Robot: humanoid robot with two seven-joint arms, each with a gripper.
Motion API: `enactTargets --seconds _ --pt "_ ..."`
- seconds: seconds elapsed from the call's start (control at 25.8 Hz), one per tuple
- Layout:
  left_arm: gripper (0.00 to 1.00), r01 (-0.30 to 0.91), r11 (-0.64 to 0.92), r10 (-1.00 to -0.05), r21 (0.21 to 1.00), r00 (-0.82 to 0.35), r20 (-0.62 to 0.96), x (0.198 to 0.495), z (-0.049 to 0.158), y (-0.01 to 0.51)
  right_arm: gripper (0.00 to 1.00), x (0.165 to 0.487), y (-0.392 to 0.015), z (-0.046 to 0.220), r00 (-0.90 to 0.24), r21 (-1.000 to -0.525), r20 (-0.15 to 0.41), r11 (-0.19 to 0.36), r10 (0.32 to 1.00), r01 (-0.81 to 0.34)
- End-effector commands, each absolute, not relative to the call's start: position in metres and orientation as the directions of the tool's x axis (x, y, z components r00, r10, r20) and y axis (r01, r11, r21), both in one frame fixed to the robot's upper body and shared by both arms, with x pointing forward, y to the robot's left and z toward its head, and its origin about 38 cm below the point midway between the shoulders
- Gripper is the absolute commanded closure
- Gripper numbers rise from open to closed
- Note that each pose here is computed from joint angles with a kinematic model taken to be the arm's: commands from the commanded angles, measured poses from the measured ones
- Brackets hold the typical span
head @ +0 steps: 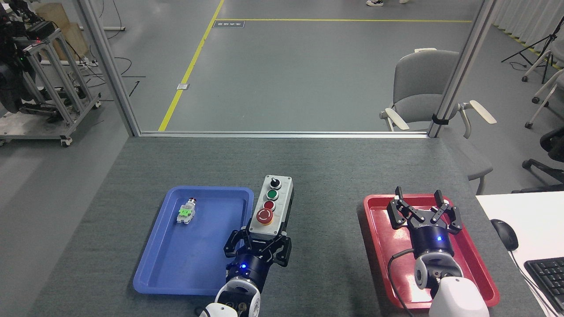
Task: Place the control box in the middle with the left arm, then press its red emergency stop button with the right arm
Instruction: 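Carry the control box out of the blue tray to the table middle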
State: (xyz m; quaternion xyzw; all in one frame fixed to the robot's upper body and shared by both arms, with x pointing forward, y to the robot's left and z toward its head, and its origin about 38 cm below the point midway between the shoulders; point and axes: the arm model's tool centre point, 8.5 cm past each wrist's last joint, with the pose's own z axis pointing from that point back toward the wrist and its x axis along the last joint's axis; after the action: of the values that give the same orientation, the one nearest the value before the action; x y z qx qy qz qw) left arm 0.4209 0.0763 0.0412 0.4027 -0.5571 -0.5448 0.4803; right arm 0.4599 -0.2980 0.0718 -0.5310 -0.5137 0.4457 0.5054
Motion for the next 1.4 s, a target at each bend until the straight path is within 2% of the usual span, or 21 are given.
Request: enactTargets --seconds 0.0,0.39,0.62,0.7,0.85,1.09,1.36 --pt "1.00 0.079 0.069 -0.971 0.994 -0.222 0.085 0.421 0.043 0.068 0.01 0.460 -0.298 0.073 0.076 -0.994 0.046 0.038 0.996 0.100" --pt "1.00 0.086 0.038 -0.972 0.996 -0.229 0.057 0.411 0.040 0.048 0.01 0.467 -0.301 0.084 0.078 -0.992 0.041 0.031 0.996 0.123" --pt "1.00 0.151 0.056 -0.968 0.987 -0.233 0.091 0.395 0.021 0.028 0.01 0.468 -0.302 0.086 0.077 -0.992 0.036 0.027 0.996 0.126" --pt "1.00 0.165 0.055 -0.970 0.985 -0.226 0.092 0.394 0.014 0.029 0.01 0.468 -0.303 0.086 0.076 -0.992 0.030 0.021 0.997 0.124" --pt "1.00 0.154 0.050 -0.976 0.987 -0.201 0.081 0.395 0.013 0.031 0.01 0.468 -0.303 0.085 0.073 -0.992 0.023 0.014 0.997 0.122" --pt "1.00 0.172 0.005 -0.971 0.985 -0.235 0.046 0.391 0.002 0.024 0.01 0.468 -0.304 0.085 0.075 -0.993 0.018 0.009 0.997 0.121" --pt "1.00 0.162 -0.015 -0.968 0.987 -0.250 0.026 0.394 -0.001 0.022 0.01 0.467 -0.304 0.083 0.072 -0.993 0.016 0.008 0.997 0.117"
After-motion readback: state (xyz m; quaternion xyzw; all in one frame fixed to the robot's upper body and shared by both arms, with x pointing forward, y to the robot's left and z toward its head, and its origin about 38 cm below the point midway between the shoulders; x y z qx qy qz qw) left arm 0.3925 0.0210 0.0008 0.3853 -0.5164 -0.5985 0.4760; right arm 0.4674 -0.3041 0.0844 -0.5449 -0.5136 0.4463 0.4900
